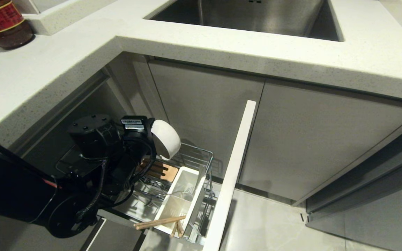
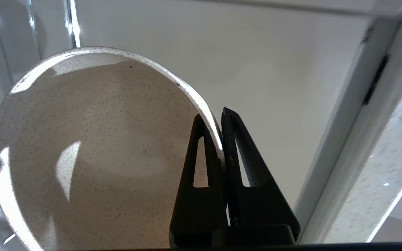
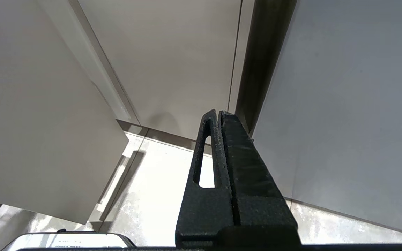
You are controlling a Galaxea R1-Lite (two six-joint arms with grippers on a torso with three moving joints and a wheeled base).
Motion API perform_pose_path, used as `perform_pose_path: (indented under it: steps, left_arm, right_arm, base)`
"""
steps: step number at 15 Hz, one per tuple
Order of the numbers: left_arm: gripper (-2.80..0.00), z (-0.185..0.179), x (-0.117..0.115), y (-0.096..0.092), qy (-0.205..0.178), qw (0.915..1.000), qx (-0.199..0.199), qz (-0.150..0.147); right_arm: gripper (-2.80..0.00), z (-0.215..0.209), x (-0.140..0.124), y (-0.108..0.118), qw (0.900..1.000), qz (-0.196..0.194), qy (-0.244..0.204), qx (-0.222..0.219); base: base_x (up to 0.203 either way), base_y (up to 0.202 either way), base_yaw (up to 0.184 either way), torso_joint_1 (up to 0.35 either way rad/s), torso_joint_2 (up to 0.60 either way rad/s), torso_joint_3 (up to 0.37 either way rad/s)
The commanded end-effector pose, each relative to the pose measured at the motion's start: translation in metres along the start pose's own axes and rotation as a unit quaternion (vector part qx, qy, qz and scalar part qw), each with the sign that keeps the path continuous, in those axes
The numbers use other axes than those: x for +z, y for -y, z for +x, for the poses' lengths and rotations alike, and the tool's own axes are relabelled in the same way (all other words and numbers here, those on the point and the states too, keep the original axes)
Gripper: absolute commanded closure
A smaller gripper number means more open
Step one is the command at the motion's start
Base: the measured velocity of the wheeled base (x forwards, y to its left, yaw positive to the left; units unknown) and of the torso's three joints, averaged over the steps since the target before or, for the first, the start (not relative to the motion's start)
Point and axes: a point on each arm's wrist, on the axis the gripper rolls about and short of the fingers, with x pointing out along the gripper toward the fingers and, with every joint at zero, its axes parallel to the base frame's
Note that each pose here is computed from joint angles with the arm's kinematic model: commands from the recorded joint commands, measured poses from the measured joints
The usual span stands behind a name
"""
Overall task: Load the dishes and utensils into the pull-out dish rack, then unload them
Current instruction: Pick up the bowl and place it in the cupboard
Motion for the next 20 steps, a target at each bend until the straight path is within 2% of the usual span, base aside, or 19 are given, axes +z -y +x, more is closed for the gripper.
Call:
perform_pose_path:
  steps: [1,7,11,16,20]
  left_arm:
    - [0.0,0.001,0.002,-0.001,0.005,1.0,-0.002,-0.006]
    - [0.0,0.004,0.004,-0.011,-0.003,0.9995,0.012,-0.028]
    - [0.0,0.008,0.002,-0.021,-0.004,0.9992,0.026,-0.028]
    - [0.0,0.008,0.003,-0.017,-0.003,0.9991,0.009,-0.04]
    - [0.0,0.01,0.002,-0.024,-0.003,0.9991,0.021,-0.037]
  right_arm:
    - [0.0,0.002,-0.007,0.0,1.0,0.0,-0.013,0.0]
    - [0.0,0.002,-0.007,0.0,1.0,0.0,-0.013,0.0]
    - [0.0,0.002,-0.007,0.0,1.0,0.001,-0.013,0.0]
    - [0.0,0.002,-0.007,0.0,1.0,0.0,-0.013,0.0]
    - [0.0,0.002,-0.007,0.0,1.0,0.0,-0.013,0.0]
  base:
    - [0.0,0.0,0.0,0.0,0.0,0.0]
    - [0.0,0.0,0.0,0.0,0.0,0.0]
    - [0.0,0.0,0.0,0.0,0.0,0.0]
    - [0.0,0.0,0.0,0.0,0.0,0.0]
    - [0.0,0.0,0.0,0.0,0.0,0.0]
